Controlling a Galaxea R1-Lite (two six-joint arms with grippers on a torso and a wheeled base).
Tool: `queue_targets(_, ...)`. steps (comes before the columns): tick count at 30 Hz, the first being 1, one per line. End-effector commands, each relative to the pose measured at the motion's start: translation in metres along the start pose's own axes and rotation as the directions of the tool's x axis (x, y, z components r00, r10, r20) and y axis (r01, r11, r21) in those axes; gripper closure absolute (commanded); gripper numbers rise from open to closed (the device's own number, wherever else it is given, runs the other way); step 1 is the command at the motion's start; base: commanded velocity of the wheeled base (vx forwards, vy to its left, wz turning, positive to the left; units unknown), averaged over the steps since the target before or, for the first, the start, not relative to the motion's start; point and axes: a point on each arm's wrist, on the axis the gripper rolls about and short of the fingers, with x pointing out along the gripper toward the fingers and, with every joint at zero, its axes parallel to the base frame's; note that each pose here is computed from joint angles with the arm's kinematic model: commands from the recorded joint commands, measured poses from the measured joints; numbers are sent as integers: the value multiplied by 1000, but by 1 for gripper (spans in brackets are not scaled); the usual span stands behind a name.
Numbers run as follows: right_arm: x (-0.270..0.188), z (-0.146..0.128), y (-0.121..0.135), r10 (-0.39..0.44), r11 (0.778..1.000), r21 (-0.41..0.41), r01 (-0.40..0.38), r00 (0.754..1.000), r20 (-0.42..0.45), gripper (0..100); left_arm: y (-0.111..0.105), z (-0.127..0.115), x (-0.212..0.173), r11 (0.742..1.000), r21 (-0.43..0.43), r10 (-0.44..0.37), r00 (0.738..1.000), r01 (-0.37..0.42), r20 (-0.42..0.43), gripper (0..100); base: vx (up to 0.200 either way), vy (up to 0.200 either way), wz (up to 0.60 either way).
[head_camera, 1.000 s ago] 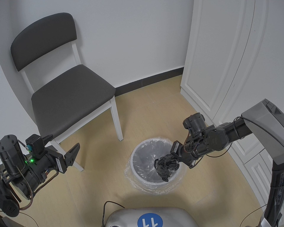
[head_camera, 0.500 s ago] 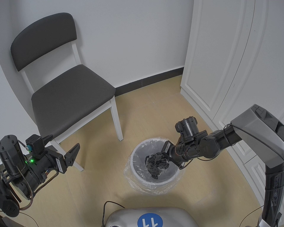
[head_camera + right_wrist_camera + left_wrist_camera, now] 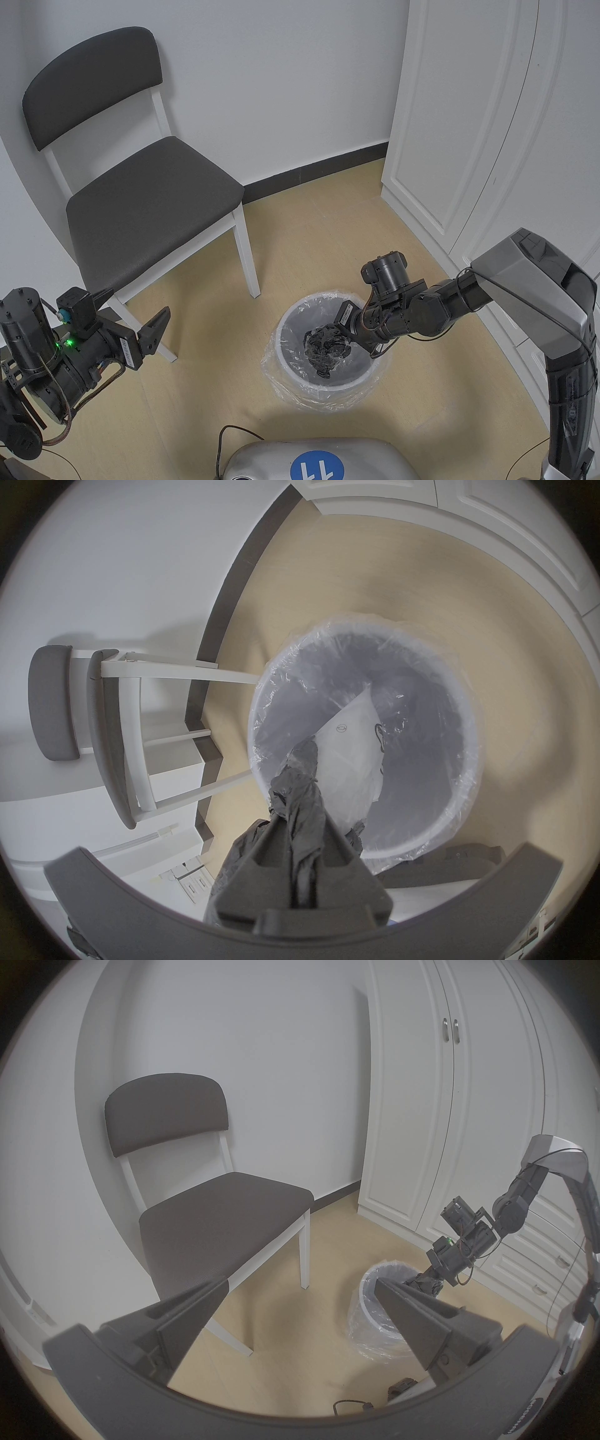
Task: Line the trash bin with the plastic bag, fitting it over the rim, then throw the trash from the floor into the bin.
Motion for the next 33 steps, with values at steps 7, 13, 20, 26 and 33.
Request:
queue_targets(7, 25, 3, -7, -60, 996, -64, 57, 997, -42, 100, 0, -1, 1, 1000, 0, 0, 1000, 0, -8, 0, 0, 0, 0)
queue_targets(13, 31, 13, -12, -87, 993, -78, 84, 995, -45, 100, 0, -2, 2, 1000, 1, -1, 1000, 1, -14, 0, 0, 0, 0)
queue_targets(20, 36, 22, -27, -117, 987, -117, 111, 992, -47, 100, -1, -5, 4, 1000, 4, -1, 1000, 1, -27, 0, 0, 0, 0)
queue_targets(26, 41, 25, -31, -119, 983, -147, 112, 992, -44, 100, -2, -5, 5, 1000, 4, -3, 999, 3, -32, 0, 0, 0, 0)
queue_targets(33, 47, 21, -25, -106, 978, -186, 95, 993, -49, 100, -1, -5, 5, 1000, 3, -2, 999, 2, -32, 0, 0, 0, 0)
